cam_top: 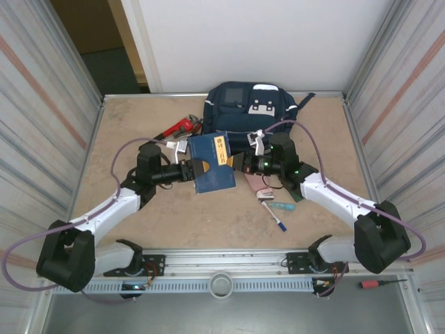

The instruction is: Pack the student bag

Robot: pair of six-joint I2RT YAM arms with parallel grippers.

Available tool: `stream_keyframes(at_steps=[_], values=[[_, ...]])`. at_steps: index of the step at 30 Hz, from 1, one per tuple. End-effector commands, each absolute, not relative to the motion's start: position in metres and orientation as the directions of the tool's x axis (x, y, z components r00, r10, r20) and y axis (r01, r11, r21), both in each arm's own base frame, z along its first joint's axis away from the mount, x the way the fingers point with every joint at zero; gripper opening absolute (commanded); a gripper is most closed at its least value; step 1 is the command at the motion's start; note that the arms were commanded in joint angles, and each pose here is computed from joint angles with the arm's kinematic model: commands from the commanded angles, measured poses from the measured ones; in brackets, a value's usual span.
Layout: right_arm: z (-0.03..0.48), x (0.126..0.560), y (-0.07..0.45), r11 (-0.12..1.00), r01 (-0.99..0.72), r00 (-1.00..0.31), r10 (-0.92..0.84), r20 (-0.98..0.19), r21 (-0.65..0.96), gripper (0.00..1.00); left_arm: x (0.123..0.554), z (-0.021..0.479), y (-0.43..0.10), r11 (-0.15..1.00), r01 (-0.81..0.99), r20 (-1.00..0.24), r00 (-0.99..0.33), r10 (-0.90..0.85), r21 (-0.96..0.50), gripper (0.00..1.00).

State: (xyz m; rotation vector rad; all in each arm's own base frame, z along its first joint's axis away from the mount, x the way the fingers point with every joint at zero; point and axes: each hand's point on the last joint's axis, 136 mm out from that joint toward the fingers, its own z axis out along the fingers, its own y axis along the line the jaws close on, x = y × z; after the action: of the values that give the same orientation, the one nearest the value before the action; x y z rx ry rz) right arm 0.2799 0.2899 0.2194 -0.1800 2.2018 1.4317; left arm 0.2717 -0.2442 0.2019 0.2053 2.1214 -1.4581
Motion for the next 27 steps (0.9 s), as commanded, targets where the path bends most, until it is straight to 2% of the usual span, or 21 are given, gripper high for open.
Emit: stream_keyframes(at_steps=[1, 3, 4, 7, 10, 12, 15, 20, 22, 27], values=[[0.256, 0.283, 0.29, 0.368, -0.432, -0.835, 0.181, -0.52, 0.823, 0.0, 0.274, 0.218, -0.251, 0.363, 0.48, -0.562, -0.81, -0.165, -0.799, 0.2], [0.255, 0.286, 0.284, 0.376, -0.435, -0.832, 0.18, -0.525, 0.818, 0.0, 0.275, 0.226, -0.251, 0.352, 0.504, -0.583, -0.794, -0.172, -0.789, 0.08], [0.253, 0.289, 0.279, 0.386, -0.436, -0.83, 0.176, -0.529, 0.813, 0.03, 0.275, 0.233, -0.252, 0.341, 0.523, -0.599, -0.781, -0.177, -0.781, 0.03], [0.253, 0.291, 0.27, 0.368, -0.452, -0.838, 0.138, -0.529, 0.812, 0.41, 0.273, 0.256, -0.254, 0.292, 0.58, -0.641, -0.744, -0.191, -0.76, 0.0], [0.261, 0.286, 0.272, 0.307, -0.491, -0.837, 0.095, -0.539, 0.816, 0.67, 0.27, 0.281, -0.256, 0.242, 0.633, -0.676, -0.706, -0.209, -0.736, 0.0], [0.268, 0.279, 0.279, 0.269, -0.524, -0.826, 0.072, -0.56, 0.808, 0.76, 0.268, 0.294, -0.258, 0.215, 0.663, -0.697, -0.686, -0.21, -0.717, 0.0], [0.274, 0.274, 0.287, 0.241, -0.559, -0.81, 0.048, -0.585, 0.794, 0.81, 0.264, 0.309, -0.263, 0.171, 0.696, -0.716, -0.667, -0.208, -0.698, 0.0], [0.28, 0.273, 0.289, 0.207, -0.581, -0.797, 0.052, -0.601, 0.787, 0.84, 0.264, 0.322, -0.268, 0.123, 0.715, -0.722, -0.658, -0.216, -0.688, 0.0], [0.291, 0.269, 0.292, 0.165, -0.604, -0.783, 0.058, -0.619, 0.78, 0.8, 0.268, 0.318, -0.271, 0.136, 0.705, -0.716, -0.668, -0.201, -0.696, 0.0], [0.308, 0.274, 0.29, 0.149, -0.613, -0.77, 0.108, -0.629, 0.776, 0.36, 0.281, 0.297, -0.282, 0.198, 0.661, -0.689, -0.709, -0.151, -0.723, 0.01]])
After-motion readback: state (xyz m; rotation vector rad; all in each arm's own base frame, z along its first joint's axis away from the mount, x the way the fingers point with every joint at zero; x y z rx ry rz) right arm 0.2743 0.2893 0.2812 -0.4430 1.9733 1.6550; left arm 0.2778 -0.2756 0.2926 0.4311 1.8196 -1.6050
